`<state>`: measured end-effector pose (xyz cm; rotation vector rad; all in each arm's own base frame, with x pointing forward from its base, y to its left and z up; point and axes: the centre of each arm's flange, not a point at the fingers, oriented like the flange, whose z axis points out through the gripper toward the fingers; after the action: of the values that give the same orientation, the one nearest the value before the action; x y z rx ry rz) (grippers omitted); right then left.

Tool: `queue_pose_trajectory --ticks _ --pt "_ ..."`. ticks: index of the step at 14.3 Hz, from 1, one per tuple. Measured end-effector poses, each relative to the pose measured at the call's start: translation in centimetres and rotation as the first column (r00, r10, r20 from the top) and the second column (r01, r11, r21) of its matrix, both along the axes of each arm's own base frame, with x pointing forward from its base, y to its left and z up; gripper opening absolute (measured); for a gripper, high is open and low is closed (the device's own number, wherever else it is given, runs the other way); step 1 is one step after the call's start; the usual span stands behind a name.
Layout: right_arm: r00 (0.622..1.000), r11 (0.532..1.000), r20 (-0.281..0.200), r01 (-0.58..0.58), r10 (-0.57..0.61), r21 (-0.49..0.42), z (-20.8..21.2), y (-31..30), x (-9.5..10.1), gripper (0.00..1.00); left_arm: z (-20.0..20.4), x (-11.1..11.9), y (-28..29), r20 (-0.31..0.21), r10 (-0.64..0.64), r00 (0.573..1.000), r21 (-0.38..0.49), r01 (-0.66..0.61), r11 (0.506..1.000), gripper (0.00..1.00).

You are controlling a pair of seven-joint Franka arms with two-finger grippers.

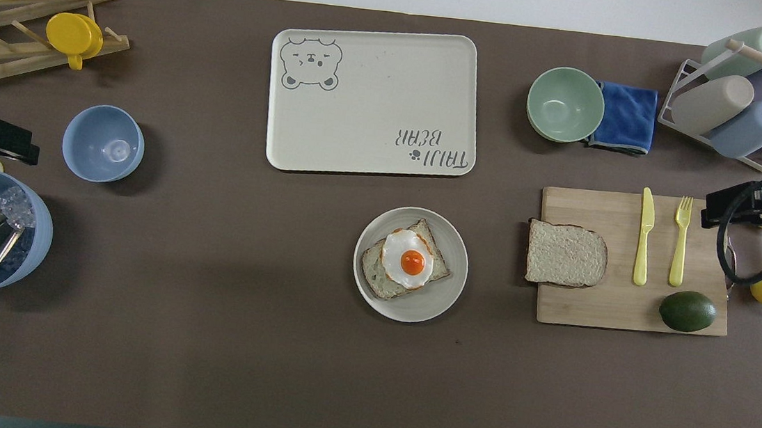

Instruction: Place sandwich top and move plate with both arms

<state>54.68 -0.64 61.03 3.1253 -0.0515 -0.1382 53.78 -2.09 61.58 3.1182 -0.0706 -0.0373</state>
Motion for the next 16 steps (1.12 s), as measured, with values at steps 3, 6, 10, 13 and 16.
queue_pose_trajectory --ticks 3,6,10,13,16 --pt "1.000 1.000 0.000 0.002 -0.002 0.000 0.0 -0.1 0.0 1.00 0.0 0.0 0.0 0.000 0.000 1.000 0.000 0.000 1.000 1.00" --pt "1.000 1.000 0.000 0.003 -0.003 0.000 0.0 -0.1 0.0 1.00 0.0 0.0 0.0 0.000 0.000 1.000 0.000 0.000 1.000 1.00" --pt "1.000 1.000 0.000 -0.002 0.002 0.000 -0.1 0.2 -0.1 1.00 0.0 0.0 0.0 0.000 0.000 1.000 0.000 0.000 1.000 1.00" --pt "1.000 0.999 0.001 -0.030 0.030 -0.041 -0.9 3.9 0.1 1.00 0.0 0.0 0.0 0.000 0.000 1.000 0.000 0.000 1.000 1.00" --pt "0.999 0.985 -0.033 -0.024 0.019 -0.170 -5.3 11.7 0.9 1.00 0.0 0.0 0.0 0.000 0.000 1.000 0.000 0.000 1.000 1.00"
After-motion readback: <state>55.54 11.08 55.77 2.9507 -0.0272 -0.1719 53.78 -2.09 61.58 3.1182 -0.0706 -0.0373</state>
